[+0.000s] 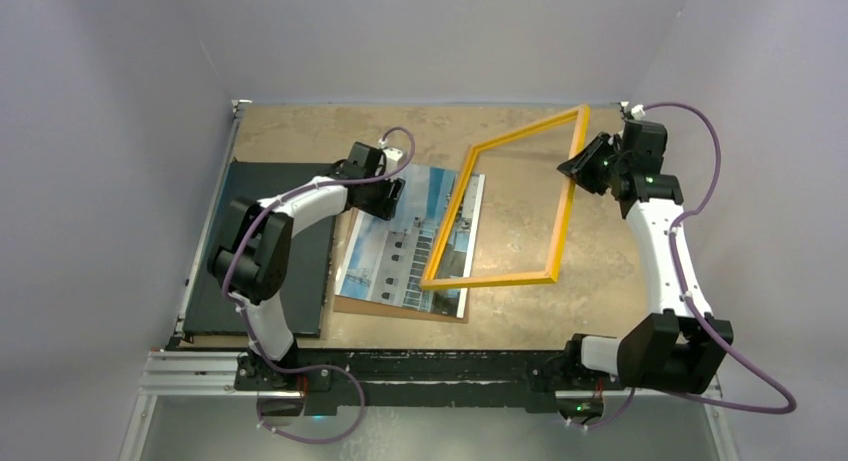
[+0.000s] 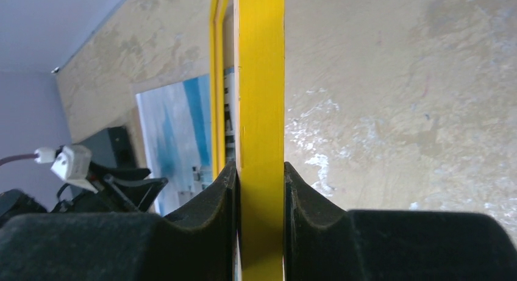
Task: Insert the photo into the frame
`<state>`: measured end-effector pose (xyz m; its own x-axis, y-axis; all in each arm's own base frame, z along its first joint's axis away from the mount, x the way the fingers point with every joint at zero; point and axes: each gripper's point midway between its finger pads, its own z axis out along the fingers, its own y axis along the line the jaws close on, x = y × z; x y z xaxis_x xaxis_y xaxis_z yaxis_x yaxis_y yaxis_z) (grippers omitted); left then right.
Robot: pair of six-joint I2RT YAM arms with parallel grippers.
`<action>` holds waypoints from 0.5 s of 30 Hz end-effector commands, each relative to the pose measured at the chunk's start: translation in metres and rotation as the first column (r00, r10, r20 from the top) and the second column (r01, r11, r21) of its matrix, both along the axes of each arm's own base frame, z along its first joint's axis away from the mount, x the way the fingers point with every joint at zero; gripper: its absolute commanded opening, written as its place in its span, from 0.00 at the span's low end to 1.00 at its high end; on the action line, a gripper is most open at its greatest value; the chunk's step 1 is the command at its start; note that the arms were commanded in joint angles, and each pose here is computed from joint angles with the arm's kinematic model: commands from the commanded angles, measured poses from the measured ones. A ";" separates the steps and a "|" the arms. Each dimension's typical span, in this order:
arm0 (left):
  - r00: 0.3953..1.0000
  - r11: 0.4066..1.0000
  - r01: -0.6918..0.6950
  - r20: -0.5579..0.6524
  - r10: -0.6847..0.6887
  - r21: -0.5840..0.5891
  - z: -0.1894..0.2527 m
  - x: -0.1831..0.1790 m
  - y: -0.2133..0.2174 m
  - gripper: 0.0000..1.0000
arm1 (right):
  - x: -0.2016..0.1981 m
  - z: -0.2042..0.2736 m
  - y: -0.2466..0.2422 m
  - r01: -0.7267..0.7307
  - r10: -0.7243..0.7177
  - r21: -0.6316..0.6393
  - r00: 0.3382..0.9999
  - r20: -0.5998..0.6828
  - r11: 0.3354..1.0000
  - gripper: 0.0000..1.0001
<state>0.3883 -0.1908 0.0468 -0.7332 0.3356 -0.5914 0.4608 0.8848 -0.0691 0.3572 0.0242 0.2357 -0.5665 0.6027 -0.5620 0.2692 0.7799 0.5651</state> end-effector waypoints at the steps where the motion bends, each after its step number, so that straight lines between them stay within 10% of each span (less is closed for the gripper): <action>1: 0.996 0.998 0.040 0.084 -0.044 0.043 0.014 0.010 0.001 0.57 | -0.014 -0.051 -0.041 0.089 -0.120 -0.202 0.982 -0.146 0.975 0.22; 15: 0.983 0.987 0.157 0.095 -0.155 -0.021 0.029 -0.005 -0.045 0.54 | -0.044 -0.116 -0.046 0.103 -0.161 -0.236 0.957 -0.243 0.966 0.28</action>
